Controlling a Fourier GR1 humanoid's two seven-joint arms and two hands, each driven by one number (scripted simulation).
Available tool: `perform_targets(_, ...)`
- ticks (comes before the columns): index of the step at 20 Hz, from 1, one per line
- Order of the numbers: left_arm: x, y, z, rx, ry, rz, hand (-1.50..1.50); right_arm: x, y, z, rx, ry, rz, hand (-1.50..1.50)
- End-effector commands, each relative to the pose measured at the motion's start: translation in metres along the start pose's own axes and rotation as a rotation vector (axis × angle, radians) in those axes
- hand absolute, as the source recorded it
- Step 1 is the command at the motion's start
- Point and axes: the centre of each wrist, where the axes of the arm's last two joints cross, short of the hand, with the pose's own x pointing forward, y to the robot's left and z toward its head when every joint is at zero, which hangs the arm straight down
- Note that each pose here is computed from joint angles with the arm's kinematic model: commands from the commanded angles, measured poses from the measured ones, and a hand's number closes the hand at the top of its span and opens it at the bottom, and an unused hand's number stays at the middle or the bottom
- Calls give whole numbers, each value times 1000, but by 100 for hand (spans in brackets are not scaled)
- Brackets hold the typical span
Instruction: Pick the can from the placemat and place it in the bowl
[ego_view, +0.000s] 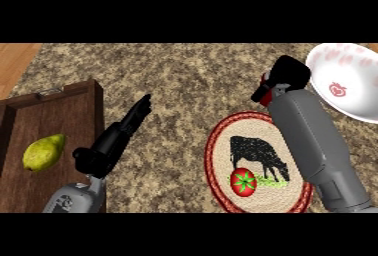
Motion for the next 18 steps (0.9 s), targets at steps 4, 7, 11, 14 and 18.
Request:
perform_targets(4,2,2,-6,-1,-4,-6,0,35,-53,3,-362,13,-105,150)
perform_targets(7,7,1,-5,7,2,2,0,42,-77,12,-485,-9,-242,150)
perform_targets(11,-1,16,-1,22,19,-12,0,28,-96,-3,-576,-10,-383,150)
perform_targets(14,-12,5,9,27,10,4,0,19,-88,-16,-561,22,-416,150)
perform_targets(18,-4,1,1,37,23,-2,0,7,-101,-38,-544,106,-342,150)
